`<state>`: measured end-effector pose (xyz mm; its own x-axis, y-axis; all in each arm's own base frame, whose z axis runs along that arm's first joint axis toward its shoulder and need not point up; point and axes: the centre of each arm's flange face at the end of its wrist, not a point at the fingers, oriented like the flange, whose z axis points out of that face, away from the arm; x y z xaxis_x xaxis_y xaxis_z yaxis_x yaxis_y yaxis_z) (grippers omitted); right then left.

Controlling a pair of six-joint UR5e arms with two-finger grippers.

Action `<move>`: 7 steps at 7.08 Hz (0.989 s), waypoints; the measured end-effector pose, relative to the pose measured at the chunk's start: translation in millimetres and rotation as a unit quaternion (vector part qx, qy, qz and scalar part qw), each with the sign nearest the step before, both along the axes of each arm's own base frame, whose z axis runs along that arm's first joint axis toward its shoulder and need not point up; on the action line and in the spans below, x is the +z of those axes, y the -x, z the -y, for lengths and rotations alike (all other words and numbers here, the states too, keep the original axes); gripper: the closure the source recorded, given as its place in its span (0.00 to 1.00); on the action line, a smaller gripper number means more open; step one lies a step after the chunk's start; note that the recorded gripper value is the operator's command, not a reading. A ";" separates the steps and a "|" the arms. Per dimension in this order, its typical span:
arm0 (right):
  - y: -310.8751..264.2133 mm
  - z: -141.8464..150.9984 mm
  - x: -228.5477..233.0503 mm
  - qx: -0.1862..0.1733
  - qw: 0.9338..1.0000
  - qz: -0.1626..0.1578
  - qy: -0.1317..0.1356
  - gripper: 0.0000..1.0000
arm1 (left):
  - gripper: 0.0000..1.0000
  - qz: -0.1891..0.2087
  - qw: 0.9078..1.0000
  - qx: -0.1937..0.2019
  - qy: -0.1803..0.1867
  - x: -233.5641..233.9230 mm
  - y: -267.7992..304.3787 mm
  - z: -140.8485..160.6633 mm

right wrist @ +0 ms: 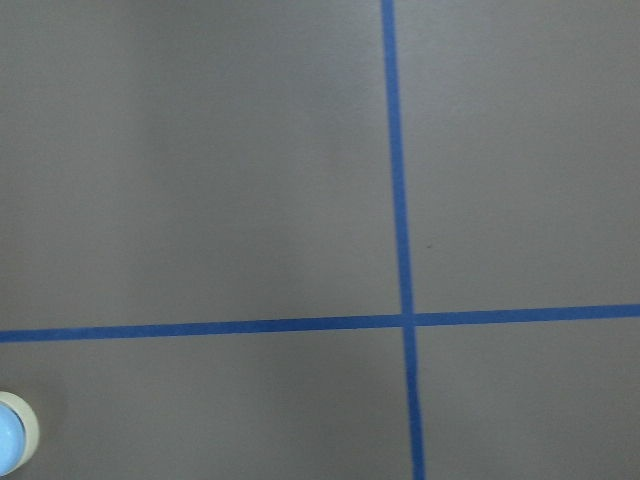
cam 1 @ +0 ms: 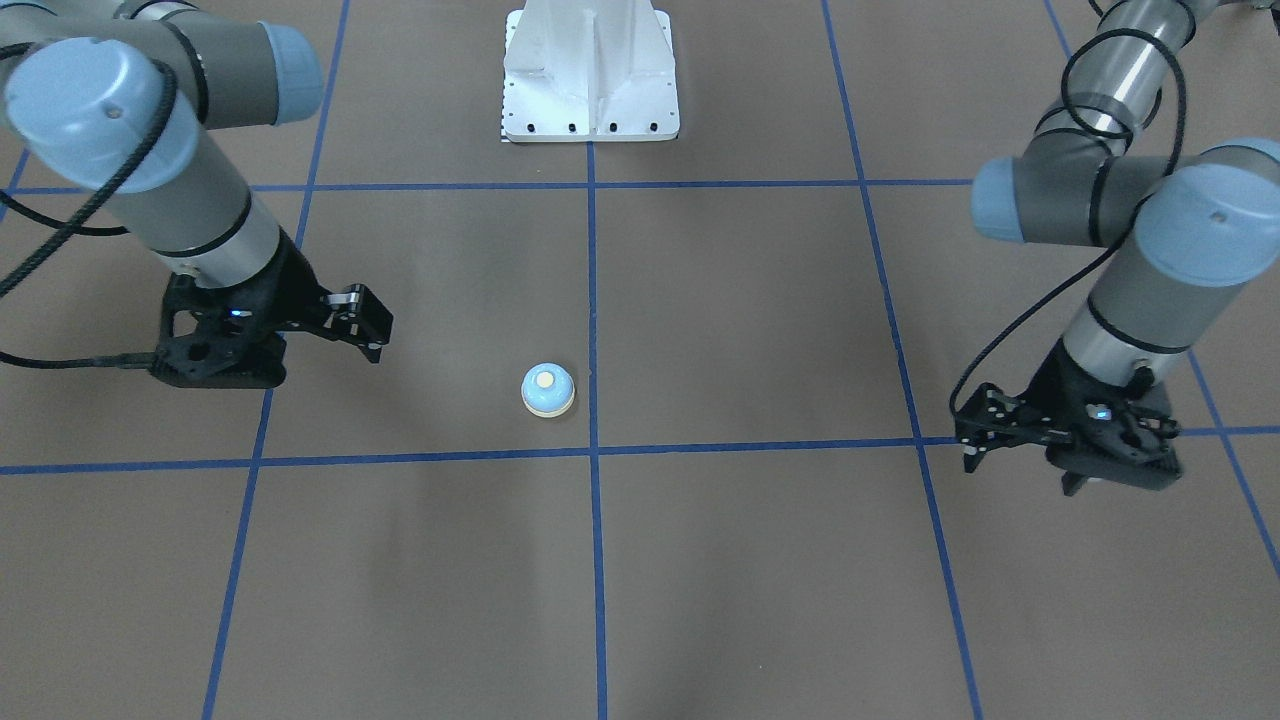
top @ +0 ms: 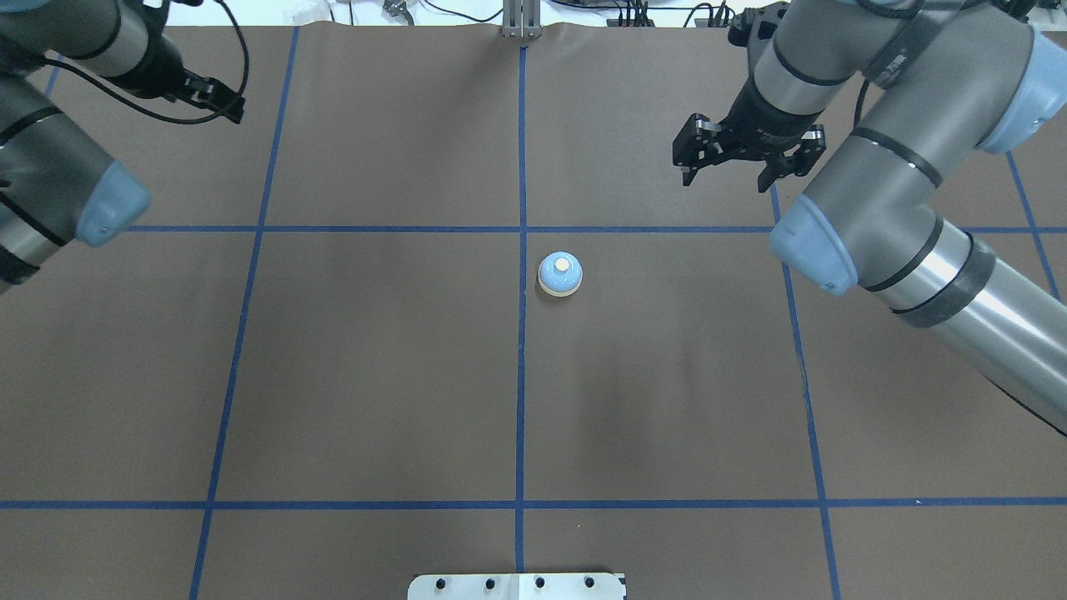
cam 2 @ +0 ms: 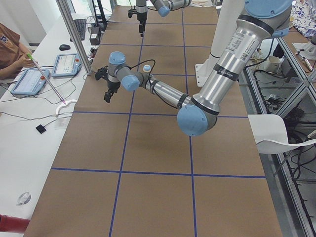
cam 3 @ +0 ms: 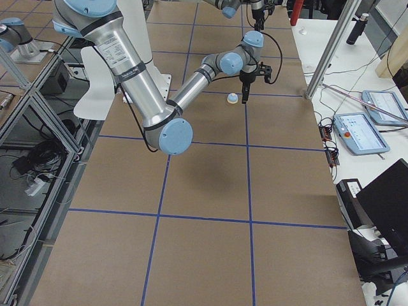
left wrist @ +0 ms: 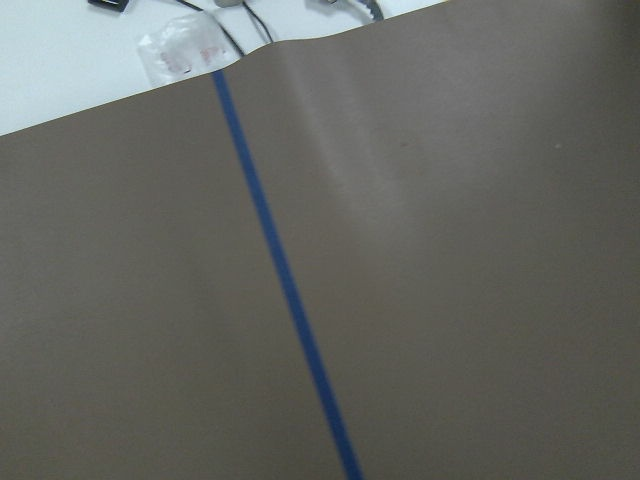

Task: Place and press bell with both arms
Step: 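Raise the left arm away while the right gripper moves above the bell, then press down on the bell's top button with the right gripper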

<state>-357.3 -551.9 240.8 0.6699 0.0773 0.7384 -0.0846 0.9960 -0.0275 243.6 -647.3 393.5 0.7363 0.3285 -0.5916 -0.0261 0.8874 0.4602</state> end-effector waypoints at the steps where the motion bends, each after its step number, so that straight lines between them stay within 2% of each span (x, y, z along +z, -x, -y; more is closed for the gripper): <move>1: 28.3 -7.7 -9.9 0.016 1.000 0.011 0.007 1.00 | 0.00 0.021 1.000 0.009 -0.012 26.2 34.6 -5.6; 3: 82.0 -10.9 -31.0 0.034 0.999 0.022 0.022 1.00 | 0.00 0.046 0.998 0.021 -0.027 53.9 77.7 -10.7; 7: 173.5 -16.5 -43.0 0.012 0.999 -0.011 0.030 1.00 | 0.00 0.059 0.997 0.030 -0.034 71.2 99.9 -16.5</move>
